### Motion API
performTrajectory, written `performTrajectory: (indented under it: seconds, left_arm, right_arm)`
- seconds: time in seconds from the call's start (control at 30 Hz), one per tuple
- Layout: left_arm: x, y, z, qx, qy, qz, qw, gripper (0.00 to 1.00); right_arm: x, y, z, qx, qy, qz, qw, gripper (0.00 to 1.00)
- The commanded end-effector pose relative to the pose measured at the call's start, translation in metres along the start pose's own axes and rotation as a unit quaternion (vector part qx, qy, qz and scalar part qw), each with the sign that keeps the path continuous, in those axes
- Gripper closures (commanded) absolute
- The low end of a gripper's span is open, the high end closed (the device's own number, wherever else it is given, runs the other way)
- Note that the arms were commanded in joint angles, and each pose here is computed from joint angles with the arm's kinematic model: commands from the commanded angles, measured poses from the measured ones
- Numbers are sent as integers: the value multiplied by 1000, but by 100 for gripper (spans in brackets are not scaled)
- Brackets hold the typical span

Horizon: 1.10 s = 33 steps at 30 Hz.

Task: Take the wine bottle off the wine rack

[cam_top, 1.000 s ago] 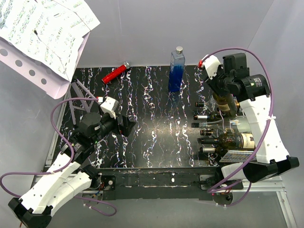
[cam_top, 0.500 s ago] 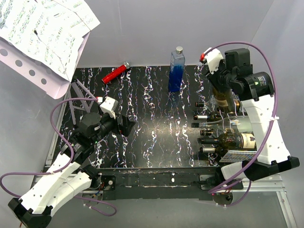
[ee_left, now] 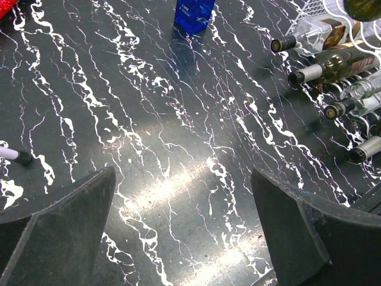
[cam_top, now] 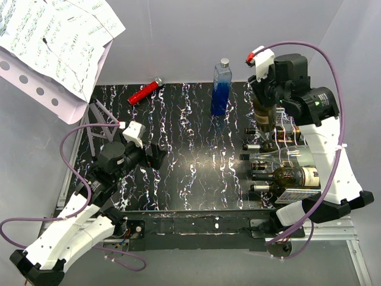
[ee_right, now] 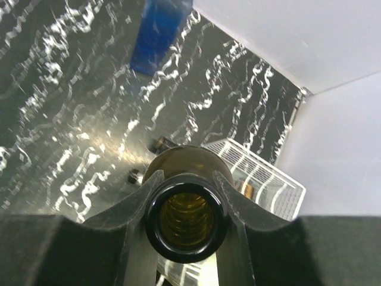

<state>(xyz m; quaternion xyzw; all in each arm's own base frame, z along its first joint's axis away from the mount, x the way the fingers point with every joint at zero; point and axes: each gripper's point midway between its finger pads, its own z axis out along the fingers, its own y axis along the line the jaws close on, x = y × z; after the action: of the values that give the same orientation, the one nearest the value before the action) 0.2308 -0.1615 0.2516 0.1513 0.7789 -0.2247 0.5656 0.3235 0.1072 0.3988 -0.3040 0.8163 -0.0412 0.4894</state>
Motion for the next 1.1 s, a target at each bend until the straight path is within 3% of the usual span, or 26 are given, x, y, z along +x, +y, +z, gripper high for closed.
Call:
performTrajectory:
  seconds: [0.0, 0.13, 0.4, 0.7, 1.07]
  left_arm:
    - [-5, 5, -4, -14, -12, 0, 1000, 2]
    - [-7, 5, -7, -17, -18, 0, 1000, 2]
    - [-12, 8, -12, -23, -33, -1, 999, 2]
    - [-13, 7, -13, -19, -35, 1, 999, 2]
    - [-14, 3, -14, -11, -36, 1, 999, 2]
  right_arm:
    - [-79, -18, -17, 60, -156, 90, 982, 99]
    - [-107, -5, -6, 26, -223, 158, 961, 99]
    - [-133, 30, 69, -24, -223, 252, 942, 99]
    - [-176, 64, 133, 5, -245, 221, 944, 99]
    - [-168, 94, 211, 0, -202, 248, 948, 99]
